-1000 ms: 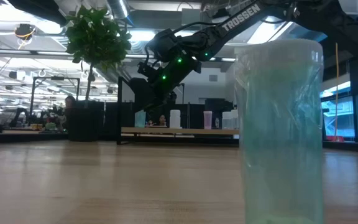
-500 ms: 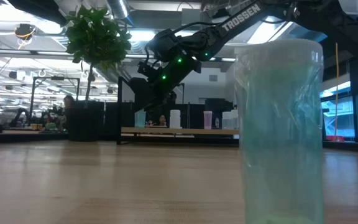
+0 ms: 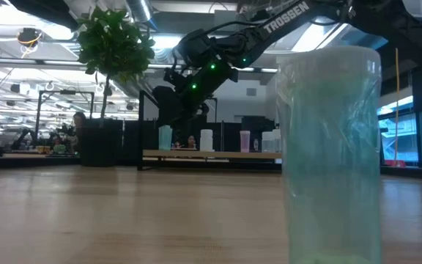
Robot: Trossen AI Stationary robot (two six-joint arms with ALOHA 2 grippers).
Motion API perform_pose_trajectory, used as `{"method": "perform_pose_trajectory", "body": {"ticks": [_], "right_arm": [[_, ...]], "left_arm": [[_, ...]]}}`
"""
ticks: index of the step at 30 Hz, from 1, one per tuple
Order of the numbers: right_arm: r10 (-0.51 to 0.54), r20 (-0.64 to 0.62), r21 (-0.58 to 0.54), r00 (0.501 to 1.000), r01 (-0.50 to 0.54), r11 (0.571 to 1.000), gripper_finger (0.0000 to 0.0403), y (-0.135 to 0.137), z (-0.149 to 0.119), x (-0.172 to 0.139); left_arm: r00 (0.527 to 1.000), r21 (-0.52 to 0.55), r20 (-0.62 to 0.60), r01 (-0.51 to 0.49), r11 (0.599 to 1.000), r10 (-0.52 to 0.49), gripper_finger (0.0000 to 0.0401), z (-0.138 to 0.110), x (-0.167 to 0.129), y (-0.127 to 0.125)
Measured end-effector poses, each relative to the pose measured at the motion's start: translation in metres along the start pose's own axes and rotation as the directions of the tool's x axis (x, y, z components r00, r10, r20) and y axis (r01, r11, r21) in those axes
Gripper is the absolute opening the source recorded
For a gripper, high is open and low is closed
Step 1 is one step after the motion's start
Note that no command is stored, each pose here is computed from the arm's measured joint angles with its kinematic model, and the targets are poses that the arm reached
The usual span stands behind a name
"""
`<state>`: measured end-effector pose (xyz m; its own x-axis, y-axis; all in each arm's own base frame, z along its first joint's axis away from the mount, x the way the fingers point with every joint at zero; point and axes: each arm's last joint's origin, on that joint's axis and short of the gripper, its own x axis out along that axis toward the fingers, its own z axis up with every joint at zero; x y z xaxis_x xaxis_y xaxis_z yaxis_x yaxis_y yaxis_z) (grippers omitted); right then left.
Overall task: Pick and place medicine bottles onto shelf by color
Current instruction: Put the blue medicine bottle on the shelf aligned with the other blue medicine bottle
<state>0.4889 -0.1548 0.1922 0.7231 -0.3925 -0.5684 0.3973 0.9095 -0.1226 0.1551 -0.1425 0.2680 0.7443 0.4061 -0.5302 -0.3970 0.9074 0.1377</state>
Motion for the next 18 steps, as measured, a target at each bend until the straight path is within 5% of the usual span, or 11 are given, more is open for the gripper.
{"method": "perform_pose_trajectory", "body": {"ticks": [18], "right_arm": [[-0.005,0.047,-0.017,0.999,0.006,1.000,0.0220,-0.003,0.015,-0.015]], "left_arm": [[1.000,0.000,-0.002,0.001,1.000,-0.001,0.0263,0.000,0.000,0.000]]}}
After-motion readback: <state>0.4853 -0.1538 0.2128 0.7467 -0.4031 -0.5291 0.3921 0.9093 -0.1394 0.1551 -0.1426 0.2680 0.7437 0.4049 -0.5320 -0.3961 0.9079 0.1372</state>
